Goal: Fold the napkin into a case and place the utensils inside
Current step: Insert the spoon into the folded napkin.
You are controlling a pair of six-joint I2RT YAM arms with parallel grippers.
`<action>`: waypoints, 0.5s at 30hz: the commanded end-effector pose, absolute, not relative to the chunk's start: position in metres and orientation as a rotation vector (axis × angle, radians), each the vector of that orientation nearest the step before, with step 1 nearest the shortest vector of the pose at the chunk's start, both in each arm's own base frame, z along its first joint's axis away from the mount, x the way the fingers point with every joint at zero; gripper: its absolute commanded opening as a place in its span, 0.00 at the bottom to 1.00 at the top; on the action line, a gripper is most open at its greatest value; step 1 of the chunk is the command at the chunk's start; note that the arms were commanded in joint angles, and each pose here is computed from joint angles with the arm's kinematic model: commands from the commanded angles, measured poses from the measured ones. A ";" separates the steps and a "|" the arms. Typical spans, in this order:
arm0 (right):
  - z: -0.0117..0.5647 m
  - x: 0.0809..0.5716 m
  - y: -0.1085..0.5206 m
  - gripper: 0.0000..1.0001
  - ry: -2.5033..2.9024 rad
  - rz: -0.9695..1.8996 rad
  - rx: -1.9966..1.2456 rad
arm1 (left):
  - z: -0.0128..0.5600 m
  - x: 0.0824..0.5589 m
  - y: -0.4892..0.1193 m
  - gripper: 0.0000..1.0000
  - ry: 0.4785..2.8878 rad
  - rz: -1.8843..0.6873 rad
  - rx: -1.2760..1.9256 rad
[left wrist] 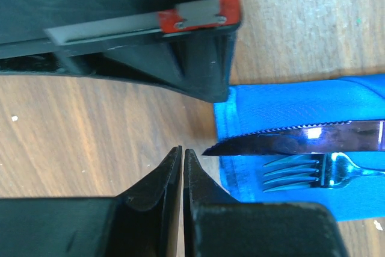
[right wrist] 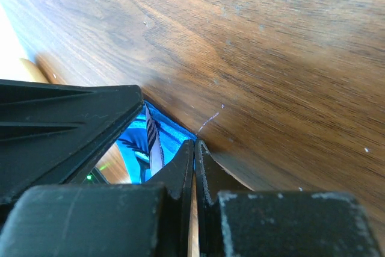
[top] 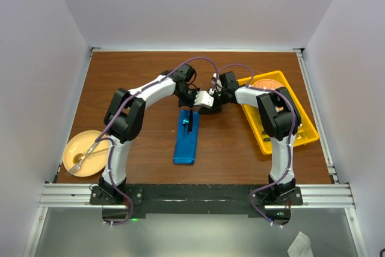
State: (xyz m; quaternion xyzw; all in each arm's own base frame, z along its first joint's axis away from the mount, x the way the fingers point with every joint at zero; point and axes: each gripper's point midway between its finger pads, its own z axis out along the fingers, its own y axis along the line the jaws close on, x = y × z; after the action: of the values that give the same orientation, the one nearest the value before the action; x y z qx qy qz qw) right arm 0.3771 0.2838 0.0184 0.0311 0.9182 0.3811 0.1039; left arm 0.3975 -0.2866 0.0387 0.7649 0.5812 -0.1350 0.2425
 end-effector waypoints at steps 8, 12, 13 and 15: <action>0.013 0.387 0.276 0.00 2.707 1.043 0.120 | 0.038 0.377 -0.291 0.09 1.554 -0.446 2.126; 0.011 0.388 0.275 0.00 2.711 1.037 0.125 | 0.044 0.373 -0.293 0.09 1.533 -0.457 2.128; 0.011 0.389 0.275 0.00 2.711 1.035 0.126 | 0.045 0.371 -0.293 0.09 1.523 -0.457 2.137; 0.011 0.389 0.275 0.00 2.709 1.038 0.125 | 0.047 0.367 -0.295 0.09 1.501 -0.460 2.149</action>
State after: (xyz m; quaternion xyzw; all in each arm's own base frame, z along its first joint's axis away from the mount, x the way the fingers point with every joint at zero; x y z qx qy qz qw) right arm 0.3771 0.2836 0.0184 0.0314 0.9182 0.3810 0.1038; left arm 0.3831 -0.2870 0.0284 0.7703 0.5764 -0.1507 0.2272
